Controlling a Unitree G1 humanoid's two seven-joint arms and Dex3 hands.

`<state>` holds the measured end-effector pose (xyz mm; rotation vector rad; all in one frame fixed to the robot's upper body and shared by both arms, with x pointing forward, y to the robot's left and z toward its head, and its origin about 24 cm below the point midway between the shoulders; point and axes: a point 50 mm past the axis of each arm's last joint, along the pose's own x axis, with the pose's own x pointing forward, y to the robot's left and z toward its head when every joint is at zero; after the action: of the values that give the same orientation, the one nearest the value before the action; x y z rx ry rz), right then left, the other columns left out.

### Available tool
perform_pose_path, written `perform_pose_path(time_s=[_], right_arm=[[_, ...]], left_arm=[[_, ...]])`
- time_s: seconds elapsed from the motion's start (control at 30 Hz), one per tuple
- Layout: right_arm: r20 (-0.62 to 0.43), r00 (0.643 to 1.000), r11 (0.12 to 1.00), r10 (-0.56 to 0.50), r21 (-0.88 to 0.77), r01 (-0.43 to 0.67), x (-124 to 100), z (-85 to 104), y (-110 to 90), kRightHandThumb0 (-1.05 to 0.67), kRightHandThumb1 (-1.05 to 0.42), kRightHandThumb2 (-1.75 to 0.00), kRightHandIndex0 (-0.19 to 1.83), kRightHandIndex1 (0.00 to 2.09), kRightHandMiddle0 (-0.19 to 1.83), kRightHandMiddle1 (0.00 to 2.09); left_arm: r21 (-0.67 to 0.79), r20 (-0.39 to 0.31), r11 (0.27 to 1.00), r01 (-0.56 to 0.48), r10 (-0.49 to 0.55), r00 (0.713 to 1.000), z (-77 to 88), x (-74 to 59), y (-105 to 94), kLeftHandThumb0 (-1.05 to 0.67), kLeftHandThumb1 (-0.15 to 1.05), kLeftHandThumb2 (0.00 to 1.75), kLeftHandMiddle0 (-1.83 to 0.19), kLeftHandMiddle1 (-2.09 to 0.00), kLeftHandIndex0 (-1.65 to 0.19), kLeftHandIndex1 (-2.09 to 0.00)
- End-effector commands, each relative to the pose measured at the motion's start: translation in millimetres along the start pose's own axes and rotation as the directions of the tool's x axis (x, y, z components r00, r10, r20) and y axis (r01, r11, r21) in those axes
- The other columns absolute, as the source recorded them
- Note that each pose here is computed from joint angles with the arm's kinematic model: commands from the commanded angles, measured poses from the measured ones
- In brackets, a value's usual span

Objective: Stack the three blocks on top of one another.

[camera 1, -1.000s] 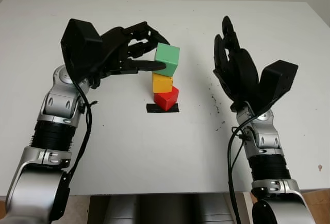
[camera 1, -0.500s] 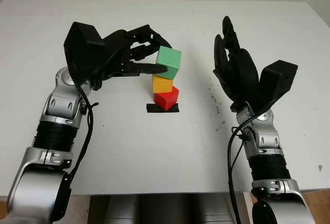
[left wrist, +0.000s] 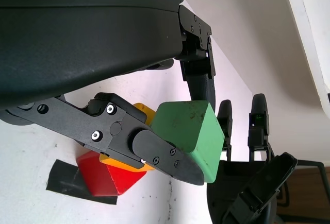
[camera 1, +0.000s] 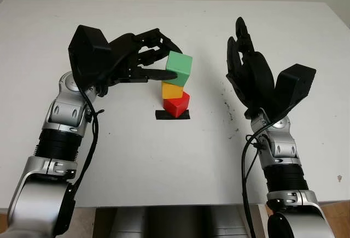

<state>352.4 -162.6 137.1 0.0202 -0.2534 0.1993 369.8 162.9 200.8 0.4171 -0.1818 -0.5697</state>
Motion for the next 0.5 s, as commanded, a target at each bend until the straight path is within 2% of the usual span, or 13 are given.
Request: perform_pose_path(time_s=[0.0,0.1,0.17,0.23,0.47], right_arm=[[0.008,1.000,1.000,0.003,-0.018,-0.003,-1.5,2.3,-2.5,-0.75,-1.05,-0.60,-0.19,0.00,-0.19,0.00],[0.010,1.000,1.000,0.004,-0.013,-0.004,-1.2,2.1,-2.2,-0.74,-1.05,-0.61,-0.19,0.00,-0.19,0.00],[0.009,1.000,1.000,0.006,-0.012,-0.006,-1.1,2.0,-1.9,-0.74,-1.05,-0.61,-0.19,0.00,-0.19,0.00],[0.009,1.000,1.000,0.008,-0.011,-0.008,-1.1,1.9,-1.8,-0.74,-1.05,-0.60,-0.19,0.00,-0.19,0.00],[0.004,1.000,1.000,0.005,-0.021,-0.005,-0.8,2.0,-2.2,-0.75,-1.05,-0.59,-0.19,0.00,-0.19,0.00]], left_arm=[[-0.011,-0.011,1.000,0.000,0.000,1.000,-2.7,-1.7,-1.3,-0.46,0.95,0.05,-0.15,-0.04,-0.31,-1.37],[0.008,-0.012,1.000,0.004,-0.004,1.000,-1.5,-2.7,-1.5,-0.54,0.94,0.05,-0.08,-0.04,-0.24,-1.15],[0.020,-0.017,1.000,0.002,-0.001,1.000,0.0,-3.3,-1.7,-0.59,0.95,0.05,-0.02,-0.04,-0.21,-0.88],[0.024,-0.020,1.000,0.001,0.000,1.000,1.2,-3.7,-1.9,-0.61,0.95,0.05,0.00,-0.05,-0.19,-0.76],[0.006,-0.022,1.000,-0.005,0.005,1.000,-0.6,-3.8,-0.8,-0.66,0.95,0.05,-0.01,-0.06,-0.13,-0.65]])
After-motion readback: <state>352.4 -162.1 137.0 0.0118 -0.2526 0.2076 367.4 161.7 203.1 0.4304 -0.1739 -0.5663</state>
